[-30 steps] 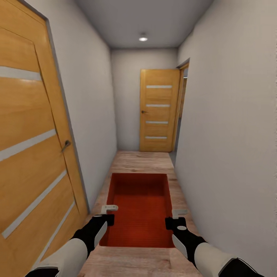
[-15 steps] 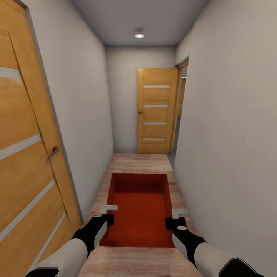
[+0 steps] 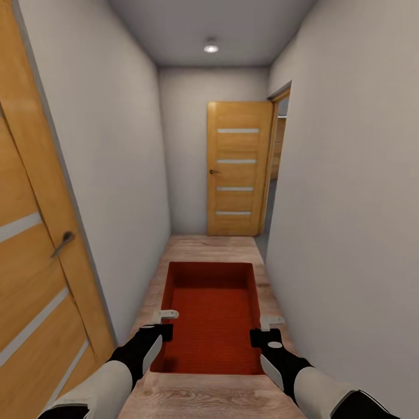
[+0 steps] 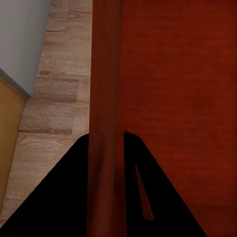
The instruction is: Move the two storage containers from the living room to the garage. In the garage, place one container on the floor and stack the other container on top of it (either order is fine).
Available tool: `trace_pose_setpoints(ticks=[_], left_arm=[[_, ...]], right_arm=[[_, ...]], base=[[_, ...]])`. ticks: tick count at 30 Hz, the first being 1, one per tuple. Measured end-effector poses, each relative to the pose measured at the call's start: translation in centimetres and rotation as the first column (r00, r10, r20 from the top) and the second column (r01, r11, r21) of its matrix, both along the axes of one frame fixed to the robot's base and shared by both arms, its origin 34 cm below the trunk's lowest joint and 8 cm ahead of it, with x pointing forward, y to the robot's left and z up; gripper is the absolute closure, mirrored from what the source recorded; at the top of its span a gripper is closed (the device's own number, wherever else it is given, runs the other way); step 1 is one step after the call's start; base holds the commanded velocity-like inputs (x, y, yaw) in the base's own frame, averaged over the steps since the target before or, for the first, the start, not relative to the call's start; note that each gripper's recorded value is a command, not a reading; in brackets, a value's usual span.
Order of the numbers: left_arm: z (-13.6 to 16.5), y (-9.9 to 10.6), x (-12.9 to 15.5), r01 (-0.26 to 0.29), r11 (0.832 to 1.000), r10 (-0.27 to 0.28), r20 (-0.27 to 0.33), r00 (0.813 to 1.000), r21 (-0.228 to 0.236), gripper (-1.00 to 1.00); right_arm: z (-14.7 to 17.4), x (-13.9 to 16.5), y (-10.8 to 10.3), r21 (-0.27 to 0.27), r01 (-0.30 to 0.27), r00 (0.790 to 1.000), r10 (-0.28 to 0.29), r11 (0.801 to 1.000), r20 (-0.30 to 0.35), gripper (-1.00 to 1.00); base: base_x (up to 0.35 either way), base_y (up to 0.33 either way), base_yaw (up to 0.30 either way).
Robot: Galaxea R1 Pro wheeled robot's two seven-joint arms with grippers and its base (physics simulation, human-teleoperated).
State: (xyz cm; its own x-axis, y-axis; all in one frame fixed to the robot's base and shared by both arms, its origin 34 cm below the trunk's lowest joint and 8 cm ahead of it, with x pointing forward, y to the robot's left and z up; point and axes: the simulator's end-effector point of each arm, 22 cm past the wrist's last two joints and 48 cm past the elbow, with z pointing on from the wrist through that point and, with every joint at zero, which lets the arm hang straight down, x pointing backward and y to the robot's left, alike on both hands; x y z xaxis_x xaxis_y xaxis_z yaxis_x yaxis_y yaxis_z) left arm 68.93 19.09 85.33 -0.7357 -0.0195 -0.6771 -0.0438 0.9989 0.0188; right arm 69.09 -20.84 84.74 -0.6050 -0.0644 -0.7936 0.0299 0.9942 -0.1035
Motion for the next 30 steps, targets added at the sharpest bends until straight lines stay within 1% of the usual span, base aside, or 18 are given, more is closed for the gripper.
trace_pose_setpoints(ticks=[30], left_arm=[[0.11,-0.01,0.08,0.000,1.000,0.000,0.003,1.000,0.000,1.00]], right_arm=[[0.11,0.10,0.00,0.002,0.001,1.000,-0.001,1.000,0.003,1.00]], base=[[0.322,0.000,0.000]])
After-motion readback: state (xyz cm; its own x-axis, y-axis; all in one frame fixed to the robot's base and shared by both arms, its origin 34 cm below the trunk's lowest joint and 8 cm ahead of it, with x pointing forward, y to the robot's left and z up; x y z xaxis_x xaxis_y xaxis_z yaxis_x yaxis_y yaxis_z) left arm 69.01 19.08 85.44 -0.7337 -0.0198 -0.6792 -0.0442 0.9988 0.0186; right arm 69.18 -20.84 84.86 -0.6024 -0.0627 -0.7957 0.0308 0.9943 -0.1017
